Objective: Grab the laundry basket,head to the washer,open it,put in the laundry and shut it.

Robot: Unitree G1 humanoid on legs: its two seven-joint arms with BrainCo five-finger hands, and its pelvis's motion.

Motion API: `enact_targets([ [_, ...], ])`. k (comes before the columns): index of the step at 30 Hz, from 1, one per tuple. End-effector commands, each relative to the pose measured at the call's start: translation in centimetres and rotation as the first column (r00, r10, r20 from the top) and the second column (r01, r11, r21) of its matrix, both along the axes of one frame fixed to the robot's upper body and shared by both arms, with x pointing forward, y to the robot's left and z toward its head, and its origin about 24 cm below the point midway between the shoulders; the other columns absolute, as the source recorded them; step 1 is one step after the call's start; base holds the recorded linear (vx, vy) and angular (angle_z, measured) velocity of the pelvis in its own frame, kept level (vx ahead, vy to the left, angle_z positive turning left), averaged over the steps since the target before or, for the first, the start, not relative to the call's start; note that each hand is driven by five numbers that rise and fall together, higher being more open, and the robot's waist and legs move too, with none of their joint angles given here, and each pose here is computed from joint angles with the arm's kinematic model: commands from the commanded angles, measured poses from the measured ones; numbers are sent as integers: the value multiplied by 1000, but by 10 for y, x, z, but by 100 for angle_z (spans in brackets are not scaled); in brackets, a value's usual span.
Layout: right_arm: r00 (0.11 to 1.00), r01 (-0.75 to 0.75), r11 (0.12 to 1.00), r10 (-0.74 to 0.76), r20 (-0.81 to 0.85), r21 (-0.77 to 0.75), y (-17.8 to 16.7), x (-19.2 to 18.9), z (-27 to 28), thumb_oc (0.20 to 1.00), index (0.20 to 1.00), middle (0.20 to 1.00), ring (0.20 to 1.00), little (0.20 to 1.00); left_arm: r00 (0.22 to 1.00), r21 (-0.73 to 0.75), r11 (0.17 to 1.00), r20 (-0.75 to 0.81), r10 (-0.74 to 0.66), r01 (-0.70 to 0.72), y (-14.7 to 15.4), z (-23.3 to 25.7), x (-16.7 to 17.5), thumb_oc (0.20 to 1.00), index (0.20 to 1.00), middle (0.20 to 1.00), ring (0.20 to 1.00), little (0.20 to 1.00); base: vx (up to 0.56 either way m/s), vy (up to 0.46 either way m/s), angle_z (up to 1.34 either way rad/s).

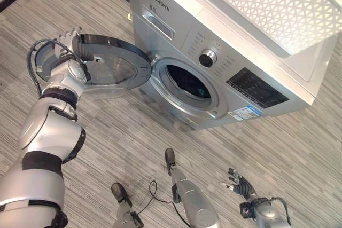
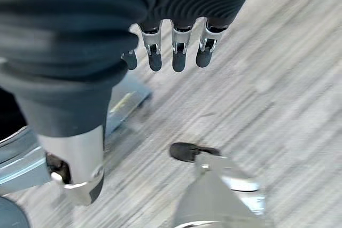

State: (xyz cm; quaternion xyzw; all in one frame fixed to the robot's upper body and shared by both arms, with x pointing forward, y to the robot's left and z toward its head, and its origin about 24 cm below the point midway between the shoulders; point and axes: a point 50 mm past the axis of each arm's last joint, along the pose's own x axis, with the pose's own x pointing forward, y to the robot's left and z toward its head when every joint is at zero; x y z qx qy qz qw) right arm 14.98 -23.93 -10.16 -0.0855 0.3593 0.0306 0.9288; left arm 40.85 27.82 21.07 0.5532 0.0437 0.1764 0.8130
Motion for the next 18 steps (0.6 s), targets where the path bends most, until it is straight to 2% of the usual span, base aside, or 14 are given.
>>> enact_targets([
  [1,999,18,999,-16,36,-43,-19,5,11,1000,1000,1000,1000,1000,937,-128,990,-350,6,-54,12,-72,-16,1000,1000,1000,1000,1000,0,0,0],
  [3,1000,14,999,-14,4,-52,-21,0,7,1000,1000,1000,1000,1000,916,-124,992,-397,-51,2,-7,-90,-15,1000,1000,1000,1000,1000,1,4,2],
  [7,997,28,996,-34,-70,-88,-25,-8,-5,1000,1000,1000,1000,1000,836,-206,963,-484,-257,176,-79,-153,-22,1000,1000,1000,1000,1000,27,30,4],
  [11,991,55,995,-65,-113,-89,-22,-11,-13,1000,1000,1000,1000,1000,696,-416,864,-531,-484,283,-161,-217,-58,1000,1000,1000,1000,1000,38,30,4],
  [12,991,55,995,-65,-113,-89,-22,-12,-13,1000,1000,1000,1000,1000,696,-416,864,-531,-484,283,-161,-217,-58,1000,1000,1000,1000,1000,55,38,6],
  [13,990,53,995,-63,-126,-86,-19,-11,-15,1000,1000,1000,1000,1000,627,-509,805,-528,-573,306,-198,-240,-81,1000,1000,1000,1000,1000,-14,25,5],
  [17,977,98,992,-112,-181,-84,-19,-22,-24,1000,1000,1000,1000,1000,545,-678,669,-451,-707,306,-250,-254,-111,1000,1000,1000,1000,1000,23,25,1],
  [18,977,98,992,-112,-181,-84,-19,-22,-24,1000,1000,1000,1000,1000,545,-677,669,-451,-707,306,-250,-254,-111,1000,1000,1000,1000,1000,39,18,-2],
])
